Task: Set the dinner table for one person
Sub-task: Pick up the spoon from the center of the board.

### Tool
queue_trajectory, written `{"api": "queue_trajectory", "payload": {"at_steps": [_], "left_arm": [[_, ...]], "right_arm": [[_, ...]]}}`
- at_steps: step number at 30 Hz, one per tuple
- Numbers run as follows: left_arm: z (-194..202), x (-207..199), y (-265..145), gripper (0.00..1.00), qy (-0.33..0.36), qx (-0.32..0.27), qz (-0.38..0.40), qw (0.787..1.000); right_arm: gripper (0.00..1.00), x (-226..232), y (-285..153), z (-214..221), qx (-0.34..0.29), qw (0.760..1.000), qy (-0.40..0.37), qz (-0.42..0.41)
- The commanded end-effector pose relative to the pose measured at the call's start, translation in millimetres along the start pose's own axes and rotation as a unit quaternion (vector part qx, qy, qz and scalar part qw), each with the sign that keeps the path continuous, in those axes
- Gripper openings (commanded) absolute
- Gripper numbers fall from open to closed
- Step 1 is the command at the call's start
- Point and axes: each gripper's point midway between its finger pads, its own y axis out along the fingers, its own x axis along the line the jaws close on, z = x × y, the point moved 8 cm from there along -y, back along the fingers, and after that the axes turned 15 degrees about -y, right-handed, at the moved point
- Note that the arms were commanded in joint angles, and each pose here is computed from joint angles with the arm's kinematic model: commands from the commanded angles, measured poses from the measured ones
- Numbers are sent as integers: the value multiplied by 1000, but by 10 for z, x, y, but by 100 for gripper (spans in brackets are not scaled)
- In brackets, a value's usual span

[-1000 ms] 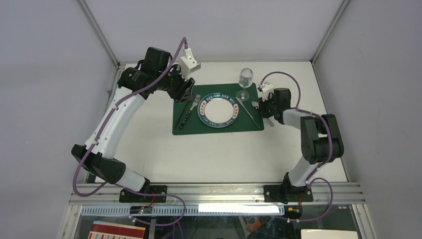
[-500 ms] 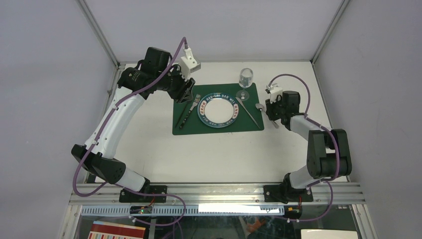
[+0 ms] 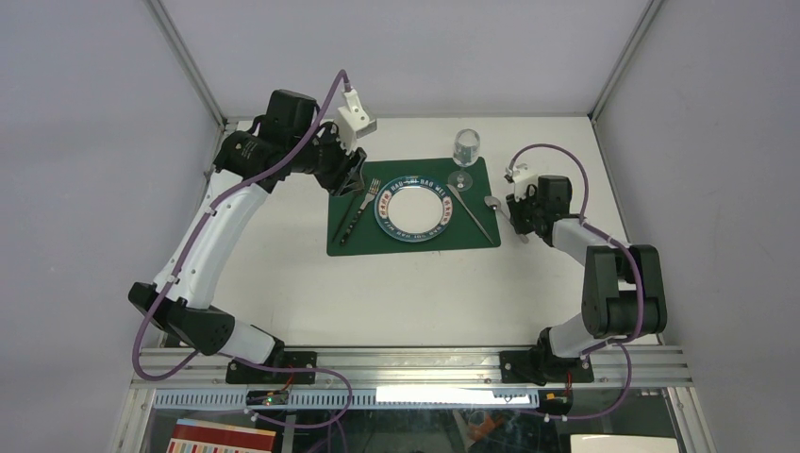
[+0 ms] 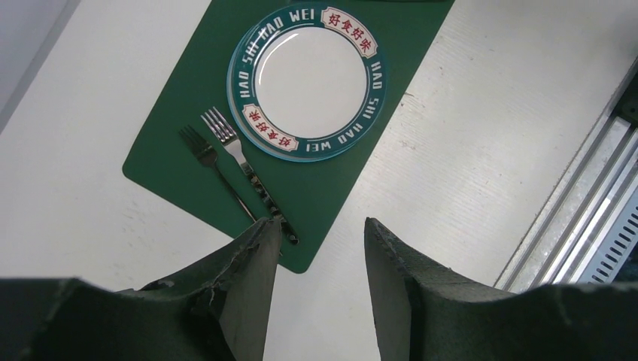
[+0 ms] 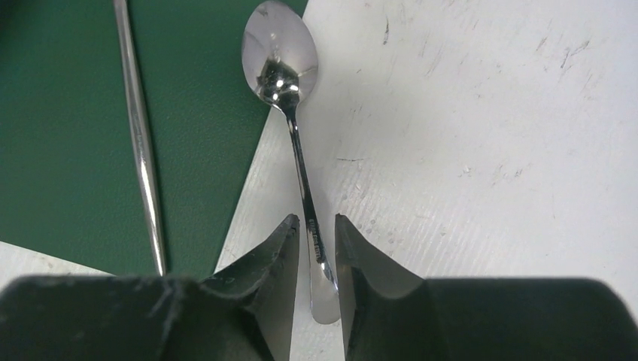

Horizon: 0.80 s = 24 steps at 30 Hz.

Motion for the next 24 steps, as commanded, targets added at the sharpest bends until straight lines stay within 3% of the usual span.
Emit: {"api": "queue_trajectory", "payload": {"at_steps": [1,9,20,24], "left_arm": [[-131,-61,-190,47,20,-47,4,999],[-133,-64,-186,47,19,-47,7,999],[-128,-62,-194,47,20,-47,5,999],[-128,-61,-186,47,19,-46,6,999]], "right_arm": [[27,-81,-54,-61,-9,1000,-12,14],[39,-56,16,46,11,1000,-16,7],[39,20,102,169,44,998,-15,-30],[32,17,100,209,62,998,-12,-27]]}}
